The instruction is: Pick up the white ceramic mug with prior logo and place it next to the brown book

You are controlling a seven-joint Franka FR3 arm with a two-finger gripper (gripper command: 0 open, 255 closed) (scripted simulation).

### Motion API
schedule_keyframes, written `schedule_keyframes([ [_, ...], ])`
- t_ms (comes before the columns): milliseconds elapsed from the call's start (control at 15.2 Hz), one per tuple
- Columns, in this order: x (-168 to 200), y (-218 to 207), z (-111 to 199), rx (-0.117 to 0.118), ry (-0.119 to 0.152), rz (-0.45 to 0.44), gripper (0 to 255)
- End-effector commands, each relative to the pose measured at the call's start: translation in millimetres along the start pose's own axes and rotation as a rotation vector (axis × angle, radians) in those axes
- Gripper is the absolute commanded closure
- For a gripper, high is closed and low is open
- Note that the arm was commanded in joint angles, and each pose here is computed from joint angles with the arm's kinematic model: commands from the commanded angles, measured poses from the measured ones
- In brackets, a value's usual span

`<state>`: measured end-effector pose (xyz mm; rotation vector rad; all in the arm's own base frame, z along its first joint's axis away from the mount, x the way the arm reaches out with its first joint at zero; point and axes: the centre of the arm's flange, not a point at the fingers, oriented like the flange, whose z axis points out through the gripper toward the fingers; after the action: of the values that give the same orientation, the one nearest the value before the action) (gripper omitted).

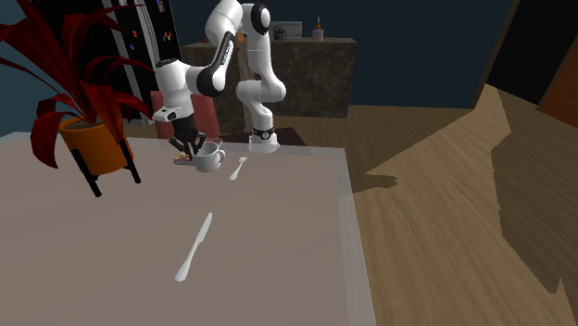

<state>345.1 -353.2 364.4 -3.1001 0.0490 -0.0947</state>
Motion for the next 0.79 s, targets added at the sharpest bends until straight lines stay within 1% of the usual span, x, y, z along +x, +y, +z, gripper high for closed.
schedule_keyframes([
  [0, -4, 0, 6, 0.008, -0.013, 0.002, 255],
  [66, -2, 1, 6, 0.008, -0.013, 0.003, 0],
  [396, -4, 0, 6, 0.008, -0.013, 0.002, 0],
  [660, -3, 0, -44, 0.008, -0.013, 0.002, 0],
  [726, -3, 0, -44, 0.008, -0.013, 0.002, 0],
])
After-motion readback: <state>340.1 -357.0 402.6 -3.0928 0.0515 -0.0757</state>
